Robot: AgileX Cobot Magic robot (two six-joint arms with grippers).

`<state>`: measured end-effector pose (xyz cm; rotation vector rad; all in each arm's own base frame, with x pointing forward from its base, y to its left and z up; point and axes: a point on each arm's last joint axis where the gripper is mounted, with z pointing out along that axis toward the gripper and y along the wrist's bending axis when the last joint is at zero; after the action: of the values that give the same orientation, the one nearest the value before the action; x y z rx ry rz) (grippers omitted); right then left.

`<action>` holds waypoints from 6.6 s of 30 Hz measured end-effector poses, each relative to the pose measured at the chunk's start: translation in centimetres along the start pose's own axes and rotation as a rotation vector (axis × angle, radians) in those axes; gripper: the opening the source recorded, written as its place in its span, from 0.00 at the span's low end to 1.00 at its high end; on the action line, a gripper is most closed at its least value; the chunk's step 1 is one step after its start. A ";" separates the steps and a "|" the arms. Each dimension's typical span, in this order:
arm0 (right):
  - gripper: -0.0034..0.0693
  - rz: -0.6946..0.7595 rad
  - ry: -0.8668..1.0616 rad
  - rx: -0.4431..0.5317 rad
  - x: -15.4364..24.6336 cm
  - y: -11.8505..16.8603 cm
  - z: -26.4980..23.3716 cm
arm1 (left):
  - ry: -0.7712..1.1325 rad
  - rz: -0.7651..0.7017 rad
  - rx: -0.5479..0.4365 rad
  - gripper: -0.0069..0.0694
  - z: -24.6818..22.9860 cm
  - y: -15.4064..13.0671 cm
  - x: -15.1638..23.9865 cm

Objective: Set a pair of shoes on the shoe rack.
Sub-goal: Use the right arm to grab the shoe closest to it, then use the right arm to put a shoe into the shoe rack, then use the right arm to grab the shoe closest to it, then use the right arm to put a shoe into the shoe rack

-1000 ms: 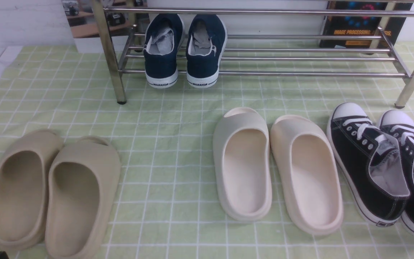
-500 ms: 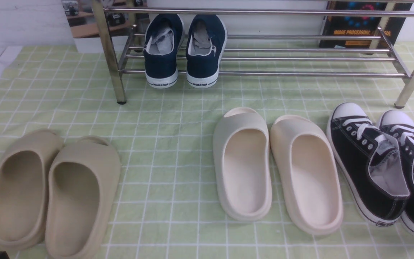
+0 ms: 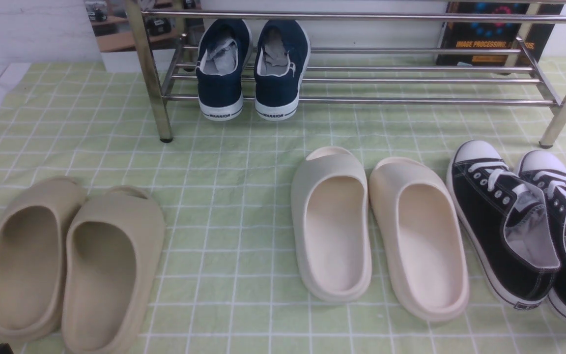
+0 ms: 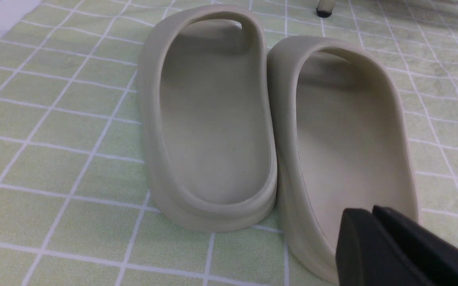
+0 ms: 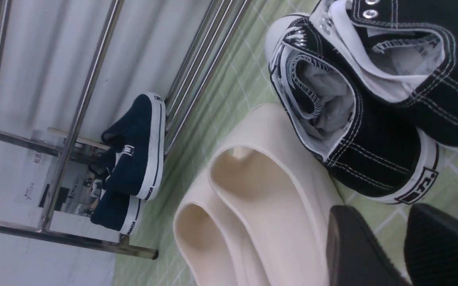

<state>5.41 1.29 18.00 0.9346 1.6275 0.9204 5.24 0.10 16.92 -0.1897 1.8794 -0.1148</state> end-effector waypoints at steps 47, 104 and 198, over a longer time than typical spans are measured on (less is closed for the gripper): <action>0.38 -1.235 1.056 0.584 -1.8 14.2 18.8 | 0.000 0.001 0.000 0.18 0.0 0.0 0.0; 0.07 -1.426 0.860 0.481 -0.3 21.3 38.5 | 0.000 0.003 0.000 0.22 0.0 0.0 0.0; 0.08 -1.177 0.878 0.577 -7.7 16.5 22.2 | 0.000 0.003 0.000 0.33 0.0 0.0 0.0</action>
<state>30.72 3.87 31.26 -0.2930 2.7457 -0.0544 5.24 0.10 16.91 -0.1869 1.8800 -0.1127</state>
